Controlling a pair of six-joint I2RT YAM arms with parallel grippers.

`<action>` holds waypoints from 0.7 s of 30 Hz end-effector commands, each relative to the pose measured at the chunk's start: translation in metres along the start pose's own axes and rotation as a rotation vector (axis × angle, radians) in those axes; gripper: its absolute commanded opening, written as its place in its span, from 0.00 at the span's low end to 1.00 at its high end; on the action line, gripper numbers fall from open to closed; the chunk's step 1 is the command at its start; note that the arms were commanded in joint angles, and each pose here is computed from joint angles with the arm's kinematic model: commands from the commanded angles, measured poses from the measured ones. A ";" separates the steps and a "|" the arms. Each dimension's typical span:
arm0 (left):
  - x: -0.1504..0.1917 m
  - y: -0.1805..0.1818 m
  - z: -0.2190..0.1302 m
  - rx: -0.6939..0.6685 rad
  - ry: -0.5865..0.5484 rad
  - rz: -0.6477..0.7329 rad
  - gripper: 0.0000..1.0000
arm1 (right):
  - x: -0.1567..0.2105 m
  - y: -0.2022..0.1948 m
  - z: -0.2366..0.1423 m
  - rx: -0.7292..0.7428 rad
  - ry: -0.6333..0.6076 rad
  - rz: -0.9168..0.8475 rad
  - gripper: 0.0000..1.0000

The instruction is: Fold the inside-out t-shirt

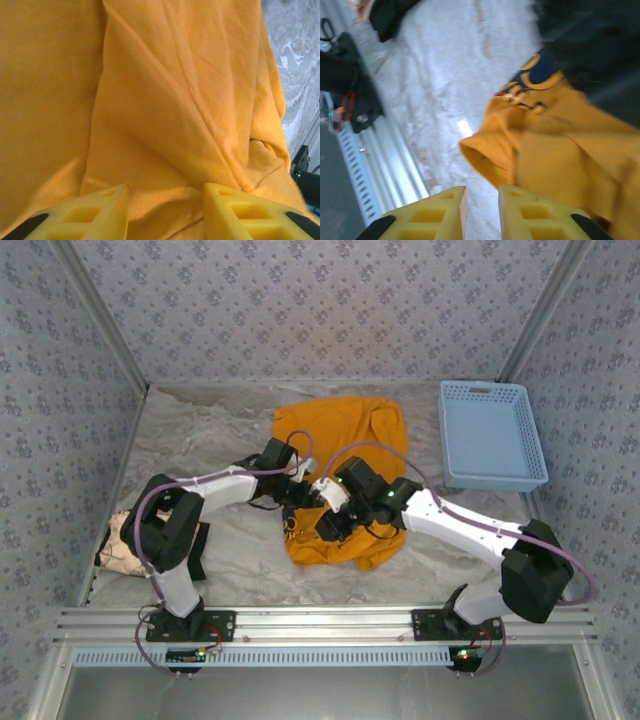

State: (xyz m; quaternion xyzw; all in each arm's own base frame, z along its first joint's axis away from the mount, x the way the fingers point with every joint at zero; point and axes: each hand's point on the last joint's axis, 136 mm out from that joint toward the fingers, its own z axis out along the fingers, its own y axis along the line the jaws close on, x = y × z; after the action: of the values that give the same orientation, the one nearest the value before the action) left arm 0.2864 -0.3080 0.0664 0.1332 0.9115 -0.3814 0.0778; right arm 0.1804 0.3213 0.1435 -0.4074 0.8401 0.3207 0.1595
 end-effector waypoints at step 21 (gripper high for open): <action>0.057 -0.024 -0.045 -0.002 0.049 0.077 0.46 | 0.033 -0.056 -0.007 0.167 -0.104 0.363 0.54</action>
State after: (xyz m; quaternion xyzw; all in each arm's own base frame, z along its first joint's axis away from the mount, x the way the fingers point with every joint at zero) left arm 0.2440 -0.2810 0.1038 0.1551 0.9075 -0.3801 0.0896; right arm 0.1904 0.2798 0.1189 -0.2655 0.8949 0.3195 0.1630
